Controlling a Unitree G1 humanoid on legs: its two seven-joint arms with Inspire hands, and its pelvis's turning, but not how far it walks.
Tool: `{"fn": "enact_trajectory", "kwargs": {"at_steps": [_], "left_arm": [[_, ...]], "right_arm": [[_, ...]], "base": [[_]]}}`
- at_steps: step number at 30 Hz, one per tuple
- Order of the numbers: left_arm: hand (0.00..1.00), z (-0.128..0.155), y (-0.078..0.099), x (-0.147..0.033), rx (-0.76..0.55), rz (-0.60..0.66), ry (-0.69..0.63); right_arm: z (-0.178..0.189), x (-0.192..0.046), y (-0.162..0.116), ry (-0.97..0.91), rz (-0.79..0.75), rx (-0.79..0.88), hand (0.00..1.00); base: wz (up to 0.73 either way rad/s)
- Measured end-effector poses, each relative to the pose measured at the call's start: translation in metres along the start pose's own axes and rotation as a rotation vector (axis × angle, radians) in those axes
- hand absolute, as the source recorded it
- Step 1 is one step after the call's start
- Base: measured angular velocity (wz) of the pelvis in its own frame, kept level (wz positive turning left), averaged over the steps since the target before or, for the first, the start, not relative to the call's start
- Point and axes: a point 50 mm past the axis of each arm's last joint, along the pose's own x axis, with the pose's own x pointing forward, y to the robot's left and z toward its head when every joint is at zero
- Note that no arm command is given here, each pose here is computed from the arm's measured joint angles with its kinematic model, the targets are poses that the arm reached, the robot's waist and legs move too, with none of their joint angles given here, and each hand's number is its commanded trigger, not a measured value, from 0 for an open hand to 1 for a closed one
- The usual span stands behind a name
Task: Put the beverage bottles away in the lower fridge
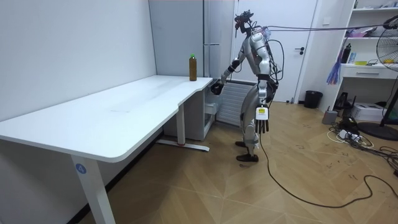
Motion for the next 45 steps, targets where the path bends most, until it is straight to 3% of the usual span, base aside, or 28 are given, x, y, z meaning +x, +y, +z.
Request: {"fn": "enact_trajectory", "kwargs": {"at_steps": [10, 11, 45], "left_arm": [[0.00, -0.0003, -0.0002, 0.0000, 0.003, -0.001, 0.001], [0.00, -0.0004, -0.0002, 0.0000, 0.003, -0.001, 0.002], [0.00, 0.0003, 0.0008, 0.0000, 0.005, 0.002, -0.003]], "right_arm": [[0.0003, 0.0000, 0.0000, 0.000, -0.001, 0.001, 1.00], [0.0004, 0.0000, -0.0002, -0.001, -0.003, 0.001, 0.00], [0.0007, -0.0015, 0.0030, 0.003, 0.006, 0.018, 0.00]], "base": [[0.00], [0.00], [0.00]]}}
